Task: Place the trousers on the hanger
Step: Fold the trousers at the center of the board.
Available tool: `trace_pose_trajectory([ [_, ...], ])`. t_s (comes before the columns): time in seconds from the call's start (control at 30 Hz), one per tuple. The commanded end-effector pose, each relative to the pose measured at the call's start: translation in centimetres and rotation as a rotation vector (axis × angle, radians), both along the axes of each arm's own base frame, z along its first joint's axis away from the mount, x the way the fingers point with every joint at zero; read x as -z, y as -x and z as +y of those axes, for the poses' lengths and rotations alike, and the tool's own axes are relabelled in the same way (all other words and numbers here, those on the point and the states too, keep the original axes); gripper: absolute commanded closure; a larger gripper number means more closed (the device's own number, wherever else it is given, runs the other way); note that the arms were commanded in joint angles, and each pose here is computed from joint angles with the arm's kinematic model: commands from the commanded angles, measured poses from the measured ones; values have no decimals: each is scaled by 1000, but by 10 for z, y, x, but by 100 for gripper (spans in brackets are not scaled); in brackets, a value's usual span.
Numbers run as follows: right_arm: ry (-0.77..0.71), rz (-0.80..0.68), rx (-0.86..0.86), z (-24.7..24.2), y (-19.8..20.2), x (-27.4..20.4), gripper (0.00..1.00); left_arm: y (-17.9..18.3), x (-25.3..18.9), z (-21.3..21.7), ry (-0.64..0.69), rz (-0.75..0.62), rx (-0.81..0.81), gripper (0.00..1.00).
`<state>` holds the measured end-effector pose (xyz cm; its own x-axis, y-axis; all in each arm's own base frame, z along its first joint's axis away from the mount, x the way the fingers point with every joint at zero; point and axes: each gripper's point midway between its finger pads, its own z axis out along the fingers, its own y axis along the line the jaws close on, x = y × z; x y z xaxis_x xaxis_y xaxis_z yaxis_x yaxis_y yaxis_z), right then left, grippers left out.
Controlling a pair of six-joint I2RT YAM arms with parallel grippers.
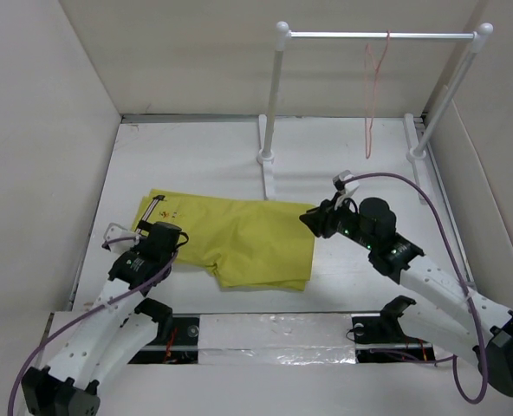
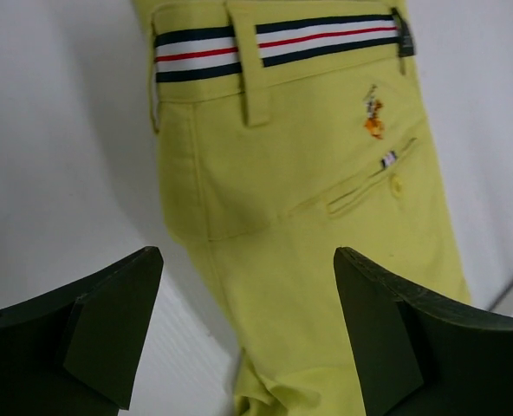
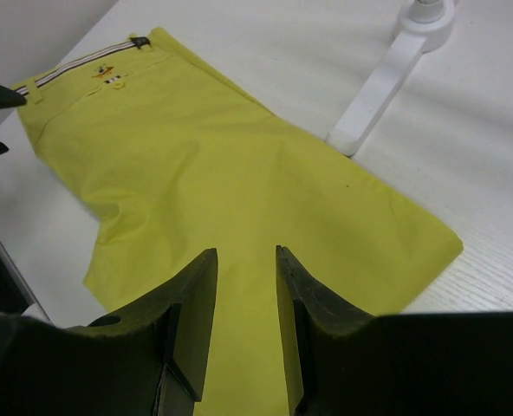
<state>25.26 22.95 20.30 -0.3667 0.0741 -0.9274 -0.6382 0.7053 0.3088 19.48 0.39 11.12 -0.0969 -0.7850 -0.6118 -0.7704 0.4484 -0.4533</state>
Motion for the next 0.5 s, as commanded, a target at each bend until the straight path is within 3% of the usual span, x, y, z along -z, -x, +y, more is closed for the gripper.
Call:
trace_pose_trajectory([
  [0.0, -49, -71, -53, 6, 4, -19, 61, 12, 8, 21, -38, 40, -156, 21],
  [0.2, -56, -93, -51, 4, 8, -24, 61, 3, 21, 39, -32, 80, -218, 13],
  [0.47, -62, -109, -62, 6, 13, -29, 61, -15, 40, 73, 1, 91, -249, 19],
])
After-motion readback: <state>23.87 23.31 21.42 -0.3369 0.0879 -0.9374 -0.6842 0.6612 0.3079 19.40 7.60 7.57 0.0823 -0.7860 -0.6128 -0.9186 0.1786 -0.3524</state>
